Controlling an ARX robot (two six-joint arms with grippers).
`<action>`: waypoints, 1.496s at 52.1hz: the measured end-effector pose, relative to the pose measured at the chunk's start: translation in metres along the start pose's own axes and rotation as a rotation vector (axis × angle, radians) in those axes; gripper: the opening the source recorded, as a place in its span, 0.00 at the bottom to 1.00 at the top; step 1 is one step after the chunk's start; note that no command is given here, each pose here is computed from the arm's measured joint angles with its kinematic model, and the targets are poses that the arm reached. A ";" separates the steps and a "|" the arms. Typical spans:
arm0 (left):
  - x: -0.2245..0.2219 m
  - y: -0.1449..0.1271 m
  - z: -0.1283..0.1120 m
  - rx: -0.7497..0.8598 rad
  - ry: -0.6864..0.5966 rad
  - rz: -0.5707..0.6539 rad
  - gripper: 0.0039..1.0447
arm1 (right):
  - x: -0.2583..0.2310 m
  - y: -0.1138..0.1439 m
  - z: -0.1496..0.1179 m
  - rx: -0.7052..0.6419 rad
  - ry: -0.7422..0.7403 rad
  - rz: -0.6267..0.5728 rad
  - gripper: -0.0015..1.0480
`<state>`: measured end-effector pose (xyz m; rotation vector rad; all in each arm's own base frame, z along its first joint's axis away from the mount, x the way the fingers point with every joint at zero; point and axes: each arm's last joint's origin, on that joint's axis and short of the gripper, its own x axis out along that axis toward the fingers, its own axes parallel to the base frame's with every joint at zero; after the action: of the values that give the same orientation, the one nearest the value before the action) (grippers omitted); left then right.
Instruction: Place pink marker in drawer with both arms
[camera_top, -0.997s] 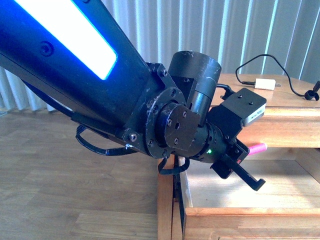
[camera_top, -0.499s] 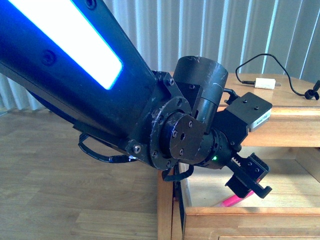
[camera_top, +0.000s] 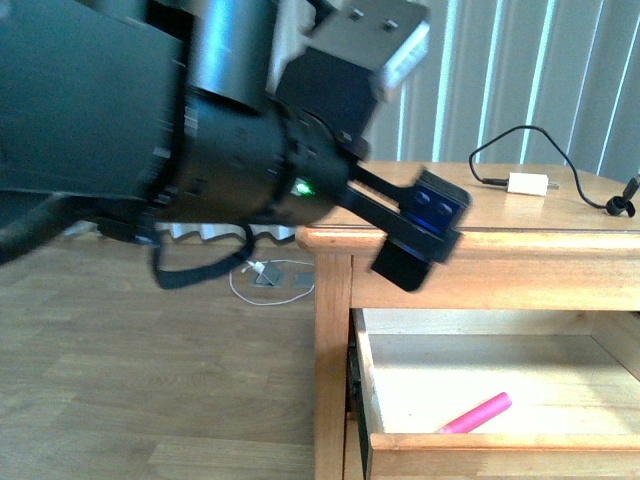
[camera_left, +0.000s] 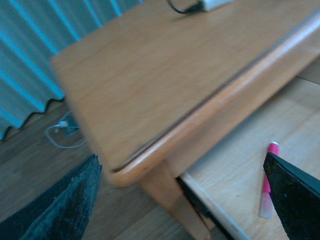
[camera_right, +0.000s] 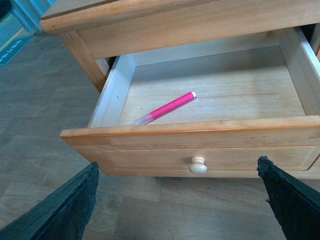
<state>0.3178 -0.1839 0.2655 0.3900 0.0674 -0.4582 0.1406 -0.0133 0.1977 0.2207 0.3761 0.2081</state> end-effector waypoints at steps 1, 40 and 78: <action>-0.009 0.005 0.001 -0.012 -0.010 0.021 0.95 | 0.000 0.000 0.000 0.000 0.000 0.000 0.92; -0.215 0.040 -0.086 -0.528 -0.056 0.489 0.95 | 0.000 0.000 0.000 0.000 0.000 0.000 0.92; -0.239 0.038 -0.133 -0.399 -0.069 0.452 0.03 | 0.000 0.000 0.000 0.000 0.000 0.000 0.92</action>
<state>0.1233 -0.0016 0.1914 -0.0089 0.0014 -0.0057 0.1406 -0.0133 0.1977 0.2206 0.3757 0.2082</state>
